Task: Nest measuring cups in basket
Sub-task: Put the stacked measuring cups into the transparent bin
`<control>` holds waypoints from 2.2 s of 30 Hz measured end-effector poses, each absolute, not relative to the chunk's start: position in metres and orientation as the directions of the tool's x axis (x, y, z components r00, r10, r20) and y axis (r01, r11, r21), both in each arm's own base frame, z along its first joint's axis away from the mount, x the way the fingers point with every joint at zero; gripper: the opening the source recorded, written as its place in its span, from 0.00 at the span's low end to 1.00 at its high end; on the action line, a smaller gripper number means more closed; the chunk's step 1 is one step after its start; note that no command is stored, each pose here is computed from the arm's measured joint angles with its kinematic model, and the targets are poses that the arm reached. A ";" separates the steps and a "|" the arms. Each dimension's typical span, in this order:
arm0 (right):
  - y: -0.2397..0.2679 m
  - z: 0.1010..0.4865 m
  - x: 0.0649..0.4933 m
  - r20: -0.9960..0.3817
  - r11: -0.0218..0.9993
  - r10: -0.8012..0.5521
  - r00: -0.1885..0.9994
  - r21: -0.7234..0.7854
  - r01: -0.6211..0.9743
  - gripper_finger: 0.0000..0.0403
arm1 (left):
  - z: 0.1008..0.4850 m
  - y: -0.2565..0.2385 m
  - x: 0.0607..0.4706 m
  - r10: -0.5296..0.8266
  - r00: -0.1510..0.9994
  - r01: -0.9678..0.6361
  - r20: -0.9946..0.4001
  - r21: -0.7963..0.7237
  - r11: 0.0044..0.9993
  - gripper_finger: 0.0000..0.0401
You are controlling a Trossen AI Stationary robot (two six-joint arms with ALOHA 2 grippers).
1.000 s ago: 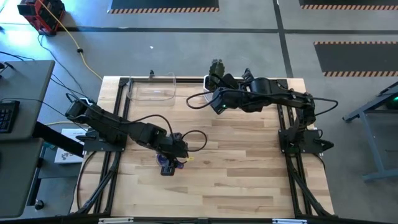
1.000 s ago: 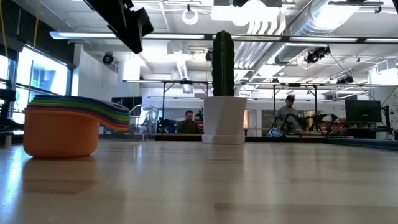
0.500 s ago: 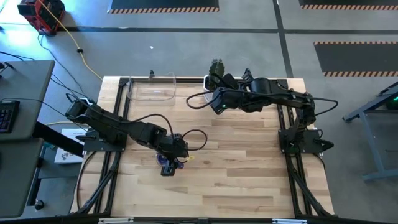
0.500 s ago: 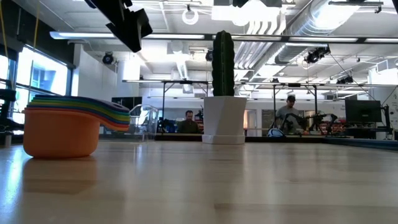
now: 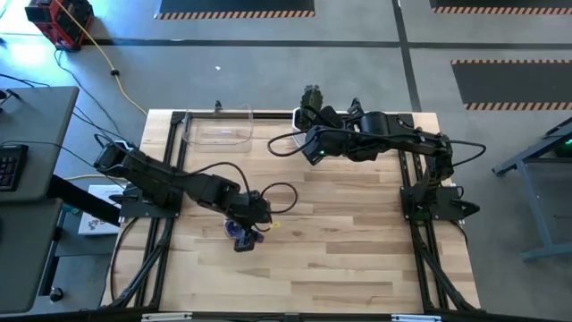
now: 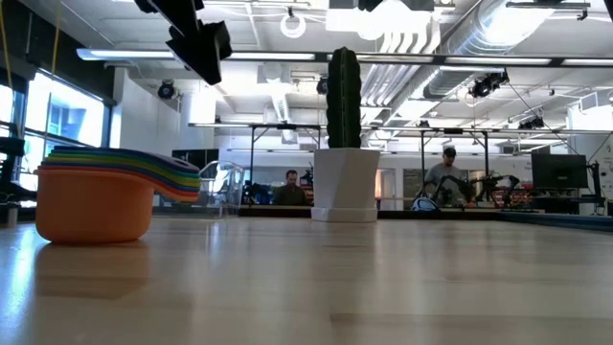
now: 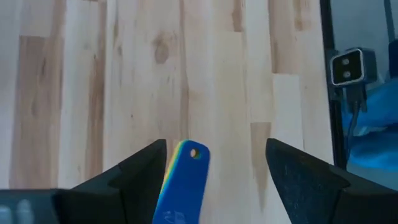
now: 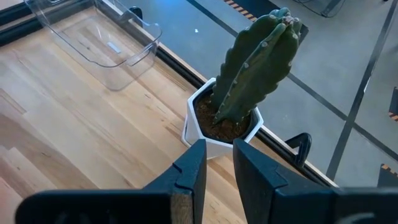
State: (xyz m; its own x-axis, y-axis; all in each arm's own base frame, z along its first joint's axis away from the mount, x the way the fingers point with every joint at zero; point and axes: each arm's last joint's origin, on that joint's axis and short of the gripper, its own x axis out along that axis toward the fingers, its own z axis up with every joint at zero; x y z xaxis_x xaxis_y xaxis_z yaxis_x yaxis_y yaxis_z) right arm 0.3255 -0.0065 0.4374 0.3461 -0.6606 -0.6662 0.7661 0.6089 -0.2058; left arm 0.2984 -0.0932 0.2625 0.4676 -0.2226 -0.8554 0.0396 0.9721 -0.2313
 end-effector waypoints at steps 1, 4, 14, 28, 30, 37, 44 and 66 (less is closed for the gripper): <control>-0.007 0.437 0.325 -0.666 0.609 -0.661 0.346 -0.206 0.766 0.18 | 0.263 -0.095 0.298 -0.226 0.466 0.049 -0.855 -0.230 0.972 0.66; -0.007 0.437 0.325 -0.666 0.609 -0.660 0.346 -0.206 0.766 0.18 | 0.260 -0.100 0.298 -0.230 0.456 0.131 -0.860 -0.191 0.973 0.66; -0.006 0.437 0.326 -0.668 0.610 -0.658 0.346 -0.205 0.765 0.18 | 0.256 -0.105 0.298 -0.161 0.467 0.188 -0.870 -0.080 0.979 0.66; -0.006 0.437 0.326 -0.668 0.610 -0.659 0.346 -0.206 0.765 0.18 | 0.250 -0.105 0.300 -0.139 0.444 0.223 -0.885 -0.041 0.974 0.66; -0.006 0.437 0.326 -0.668 0.610 -0.659 0.346 -0.206 0.765 0.18 | 0.241 -0.105 0.302 -0.126 0.406 0.221 -0.905 -0.036 0.975 0.66; -0.006 0.437 0.326 -0.668 0.610 -0.659 0.346 -0.206 0.765 0.18 | 0.222 -0.112 0.308 -0.126 0.348 0.239 -0.929 -0.042 0.970 0.65; -0.006 0.437 0.326 -0.668 0.610 -0.659 0.346 -0.205 0.766 0.18 | 0.221 -0.111 0.308 -0.116 0.340 0.286 -0.933 -0.014 0.958 0.65; -0.006 0.437 0.326 -0.673 0.610 -0.653 0.348 -0.196 0.768 0.18 | 0.195 -0.118 0.312 -0.081 0.241 0.308 -0.967 -0.003 0.951 0.65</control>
